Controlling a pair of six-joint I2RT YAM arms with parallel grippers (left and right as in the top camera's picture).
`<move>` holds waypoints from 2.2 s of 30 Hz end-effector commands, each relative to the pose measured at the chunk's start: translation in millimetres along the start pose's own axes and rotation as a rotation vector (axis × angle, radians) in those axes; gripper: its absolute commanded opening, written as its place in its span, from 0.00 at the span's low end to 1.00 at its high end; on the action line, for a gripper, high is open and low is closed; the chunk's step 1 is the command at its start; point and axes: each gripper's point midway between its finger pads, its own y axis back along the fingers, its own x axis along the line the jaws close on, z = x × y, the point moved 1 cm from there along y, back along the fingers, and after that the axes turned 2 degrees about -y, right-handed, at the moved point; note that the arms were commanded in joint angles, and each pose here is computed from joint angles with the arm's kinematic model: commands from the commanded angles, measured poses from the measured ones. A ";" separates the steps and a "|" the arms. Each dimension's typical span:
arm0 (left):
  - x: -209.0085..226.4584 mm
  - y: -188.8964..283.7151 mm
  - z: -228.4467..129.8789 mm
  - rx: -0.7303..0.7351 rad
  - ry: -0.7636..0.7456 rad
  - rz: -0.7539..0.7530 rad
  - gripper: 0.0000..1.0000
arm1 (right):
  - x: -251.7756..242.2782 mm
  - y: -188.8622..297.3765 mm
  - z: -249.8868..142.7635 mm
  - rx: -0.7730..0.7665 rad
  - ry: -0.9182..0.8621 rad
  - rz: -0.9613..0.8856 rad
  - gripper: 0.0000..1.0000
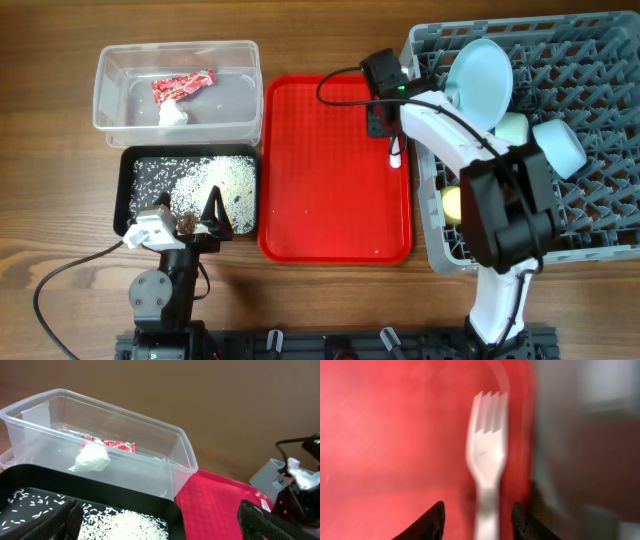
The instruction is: Sort waste into correct bins and load items into the dishwasher rack
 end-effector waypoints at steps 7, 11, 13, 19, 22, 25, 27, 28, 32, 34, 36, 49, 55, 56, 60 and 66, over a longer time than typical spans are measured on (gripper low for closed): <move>1.3 -0.1 -2.5 0.009 -0.001 0.002 1.00 | 8.2 -39.0 -39.1 0.150 0.046 -0.003 0.38; 1.3 -0.1 -2.5 0.009 -0.001 0.002 1.00 | 20.5 -28.6 -39.5 0.137 0.139 0.020 0.21; 1.3 -0.1 -2.5 0.009 -0.001 0.002 1.00 | 27.6 -22.9 -39.8 0.127 0.171 0.027 0.15; 1.3 -0.1 -2.5 0.009 -0.001 0.002 1.00 | 42.0 17.0 -22.8 0.033 0.180 0.070 0.12; 1.3 -0.1 -2.5 0.009 -0.001 0.002 1.00 | 39.6 46.1 -9.7 -0.029 0.166 0.091 0.12; 1.3 -0.1 -2.5 0.009 -0.001 0.002 1.00 | 29.3 88.2 6.5 -0.115 0.137 0.116 0.11; 1.3 -0.1 -2.5 0.009 -0.001 0.002 1.00 | 18.8 109.3 14.9 -0.162 0.116 0.121 0.11; 1.3 -0.1 -2.5 0.009 -0.001 0.002 1.00 | 12.2 119.8 19.1 -0.185 0.105 0.123 0.11; 1.3 -0.1 -2.5 0.009 -0.001 0.002 1.00 | -27.5 146.8 35.6 -0.258 0.065 0.102 0.11; 1.3 -0.1 -2.5 0.009 -0.001 0.002 1.00 | -46.4 145.3 39.4 -0.258 0.054 0.079 0.11; 1.3 -0.1 -2.4 0.008 -0.001 0.002 1.00 | -60.5 136.9 39.8 -0.238 0.068 0.060 0.11; 1.3 -0.1 -2.5 0.009 -0.001 0.002 1.00 | -75.6 90.8 20.0 -0.080 0.081 0.015 0.51; 1.3 -0.1 -2.5 0.009 -0.001 0.002 1.00 | -63.8 165.3 28.7 -0.245 0.096 0.089 0.52; 1.3 -0.1 -2.5 0.009 -0.001 0.002 1.00 | -59.0 184.1 28.4 -0.284 0.103 0.122 0.52; 1.3 -0.1 -2.5 0.009 -0.001 0.002 1.00 | -35.3 269.0 14.0 -0.453 0.155 0.290 0.56; 1.3 -0.1 -2.5 0.009 -0.001 0.002 1.00 | -5.6 387.8 -37.6 -0.666 0.281 0.644 1.00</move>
